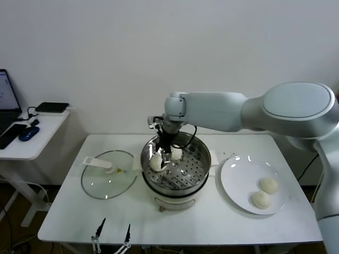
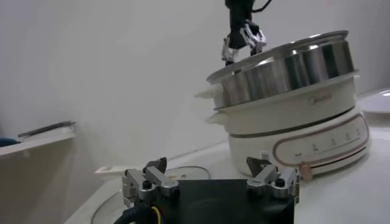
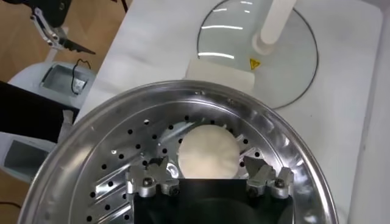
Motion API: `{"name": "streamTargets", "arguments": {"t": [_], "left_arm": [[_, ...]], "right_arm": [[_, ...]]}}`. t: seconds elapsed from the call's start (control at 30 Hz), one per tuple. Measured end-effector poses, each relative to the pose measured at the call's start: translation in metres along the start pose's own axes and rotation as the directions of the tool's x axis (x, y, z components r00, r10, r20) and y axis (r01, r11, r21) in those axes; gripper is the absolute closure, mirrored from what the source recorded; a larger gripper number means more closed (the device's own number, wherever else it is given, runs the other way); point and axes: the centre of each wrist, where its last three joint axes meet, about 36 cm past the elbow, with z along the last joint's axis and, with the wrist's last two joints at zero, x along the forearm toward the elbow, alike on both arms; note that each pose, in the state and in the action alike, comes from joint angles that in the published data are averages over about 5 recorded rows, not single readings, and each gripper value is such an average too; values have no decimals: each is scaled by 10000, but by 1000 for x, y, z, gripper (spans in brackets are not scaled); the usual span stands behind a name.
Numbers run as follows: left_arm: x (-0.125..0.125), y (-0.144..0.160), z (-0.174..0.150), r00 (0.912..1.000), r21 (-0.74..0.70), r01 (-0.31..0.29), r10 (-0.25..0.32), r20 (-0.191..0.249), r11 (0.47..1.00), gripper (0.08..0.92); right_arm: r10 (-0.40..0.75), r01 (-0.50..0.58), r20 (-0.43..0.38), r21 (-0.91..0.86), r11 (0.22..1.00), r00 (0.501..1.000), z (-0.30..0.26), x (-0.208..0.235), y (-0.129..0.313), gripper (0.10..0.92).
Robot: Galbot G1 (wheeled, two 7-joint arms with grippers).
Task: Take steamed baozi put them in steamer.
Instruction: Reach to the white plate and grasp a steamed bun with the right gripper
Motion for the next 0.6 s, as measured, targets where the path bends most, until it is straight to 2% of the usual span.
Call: {"name": "streamTargets", "arguments": {"t": [0.2, 0.4, 0.6], "left_arm": [[2, -1, 0, 10000, -14, -58, 58, -28, 10000, 177], [5, -2, 2, 9999, -31, -156, 155, -75, 9999, 177], [3, -4, 1, 9997, -29, -228, 228, -41, 9997, 177]], "right_arm": [[-161, 161, -211, 2, 9999, 9996, 32, 35, 10, 199], [-343, 334, -715, -137, 9993, 9969, 92, 76, 33, 200], [-692, 632, -1393, -473, 9969, 9878, 161, 87, 73, 200]]}}
